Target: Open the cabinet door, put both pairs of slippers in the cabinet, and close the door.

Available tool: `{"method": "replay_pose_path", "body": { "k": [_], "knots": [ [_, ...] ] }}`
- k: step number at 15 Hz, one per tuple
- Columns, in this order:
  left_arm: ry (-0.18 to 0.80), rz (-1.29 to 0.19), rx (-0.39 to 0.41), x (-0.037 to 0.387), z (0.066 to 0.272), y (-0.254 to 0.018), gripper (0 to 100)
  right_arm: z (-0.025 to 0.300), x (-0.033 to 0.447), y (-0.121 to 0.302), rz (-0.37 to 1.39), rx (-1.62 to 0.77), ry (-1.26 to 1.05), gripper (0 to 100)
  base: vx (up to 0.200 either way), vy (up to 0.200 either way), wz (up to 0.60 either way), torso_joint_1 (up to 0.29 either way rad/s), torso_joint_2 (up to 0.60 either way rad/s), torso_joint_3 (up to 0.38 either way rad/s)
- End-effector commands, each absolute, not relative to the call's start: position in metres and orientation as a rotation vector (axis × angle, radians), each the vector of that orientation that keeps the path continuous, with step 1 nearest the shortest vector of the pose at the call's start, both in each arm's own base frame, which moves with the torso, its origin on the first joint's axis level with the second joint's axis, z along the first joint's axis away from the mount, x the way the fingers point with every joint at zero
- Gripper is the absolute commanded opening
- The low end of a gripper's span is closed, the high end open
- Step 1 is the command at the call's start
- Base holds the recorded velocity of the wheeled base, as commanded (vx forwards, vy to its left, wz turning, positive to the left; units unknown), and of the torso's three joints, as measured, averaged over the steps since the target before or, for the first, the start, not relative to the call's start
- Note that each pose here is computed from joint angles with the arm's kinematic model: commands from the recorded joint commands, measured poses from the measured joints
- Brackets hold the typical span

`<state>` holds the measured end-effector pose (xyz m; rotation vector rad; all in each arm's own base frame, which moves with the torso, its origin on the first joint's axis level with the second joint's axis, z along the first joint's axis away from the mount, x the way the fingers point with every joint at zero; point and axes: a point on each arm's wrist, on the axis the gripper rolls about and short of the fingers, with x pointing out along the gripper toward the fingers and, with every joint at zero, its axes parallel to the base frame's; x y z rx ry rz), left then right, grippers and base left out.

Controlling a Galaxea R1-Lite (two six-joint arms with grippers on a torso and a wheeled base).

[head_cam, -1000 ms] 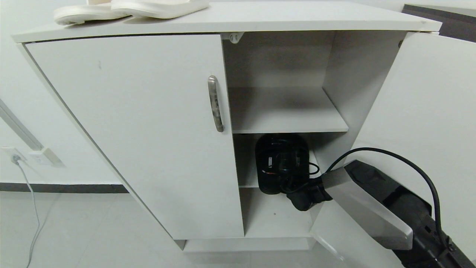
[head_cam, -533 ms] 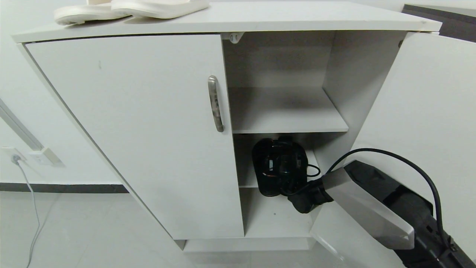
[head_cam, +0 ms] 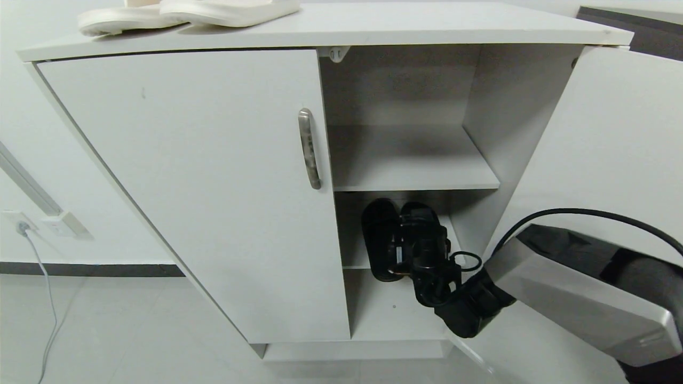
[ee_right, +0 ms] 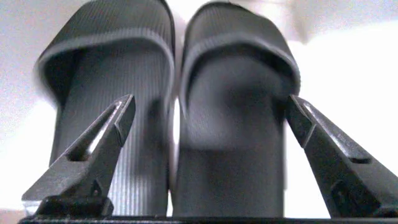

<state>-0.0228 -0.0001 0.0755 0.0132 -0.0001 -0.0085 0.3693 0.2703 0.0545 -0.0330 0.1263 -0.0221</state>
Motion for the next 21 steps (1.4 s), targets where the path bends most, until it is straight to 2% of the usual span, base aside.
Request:
{"method": "replay_pose_path", "body": {
  "k": [1,5,11,18,21],
  "knots": [
    [0.001,-0.009,0.014,-0.023,0.076,0.000,0,0.082,0.319,0.260,0.030,-0.013,0.099,100,0.000,0.000,0.00,0.000,0.00,0.000],
    [0.001,-0.009,0.015,-0.023,0.076,0.000,0,0.089,0.282,0.247,0.068,-0.022,0.106,100,0.000,0.000,0.00,0.000,0.00,0.000],
    [0.001,-0.008,0.011,-0.023,0.076,0.000,0,0.088,0.273,0.249,0.088,-0.032,0.110,100,0.000,0.000,0.00,0.000,0.00,0.000],
    [0.001,-0.008,0.011,-0.023,0.076,0.000,0,0.083,0.272,0.250,0.091,-0.043,0.122,100,-0.200,0.000,0.00,0.002,0.00,0.004],
    [0.001,-0.008,0.011,-0.023,0.076,0.000,0,0.082,0.271,0.249,0.092,-0.044,0.123,100,0.000,0.000,0.00,0.000,0.00,0.000]
  ]
}}
